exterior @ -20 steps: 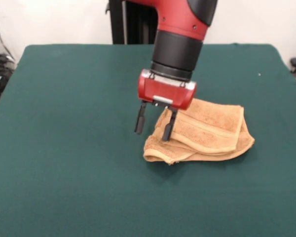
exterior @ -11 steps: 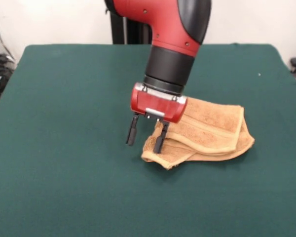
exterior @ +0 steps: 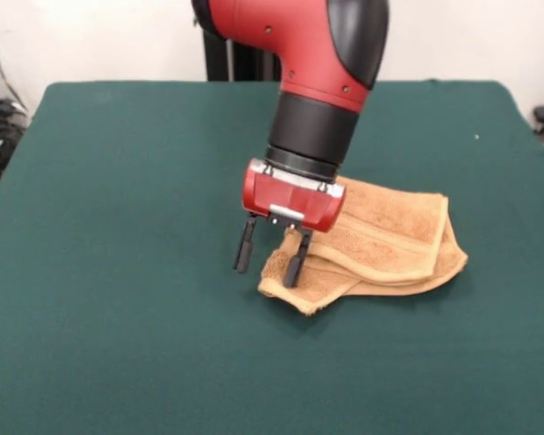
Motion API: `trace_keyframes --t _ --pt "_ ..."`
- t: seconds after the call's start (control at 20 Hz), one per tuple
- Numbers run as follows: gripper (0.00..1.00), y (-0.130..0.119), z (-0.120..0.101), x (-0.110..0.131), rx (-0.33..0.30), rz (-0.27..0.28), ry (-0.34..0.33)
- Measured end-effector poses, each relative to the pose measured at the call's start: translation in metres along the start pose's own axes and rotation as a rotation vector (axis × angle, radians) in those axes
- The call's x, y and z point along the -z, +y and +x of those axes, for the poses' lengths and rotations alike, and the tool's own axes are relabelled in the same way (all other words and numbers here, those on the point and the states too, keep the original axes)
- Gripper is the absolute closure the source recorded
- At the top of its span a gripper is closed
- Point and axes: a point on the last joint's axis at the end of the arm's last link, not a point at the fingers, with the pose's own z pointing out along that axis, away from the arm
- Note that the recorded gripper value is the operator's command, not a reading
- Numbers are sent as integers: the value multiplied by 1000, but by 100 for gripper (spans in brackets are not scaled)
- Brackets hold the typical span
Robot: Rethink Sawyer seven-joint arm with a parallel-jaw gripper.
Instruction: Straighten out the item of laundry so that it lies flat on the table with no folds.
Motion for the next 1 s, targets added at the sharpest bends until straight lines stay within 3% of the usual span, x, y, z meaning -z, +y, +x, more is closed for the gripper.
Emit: trace_keyframes --t 0.25,0.3,0.7,1.0 --pt "0 -2 -29 25 -25 -20 -23" --pt "0 -7 -47 39 -45 -32 -39" --pt "0 -22 -88 65 -100 -85 -90" --pt "0 -24 -88 59 -142 -139 -72"
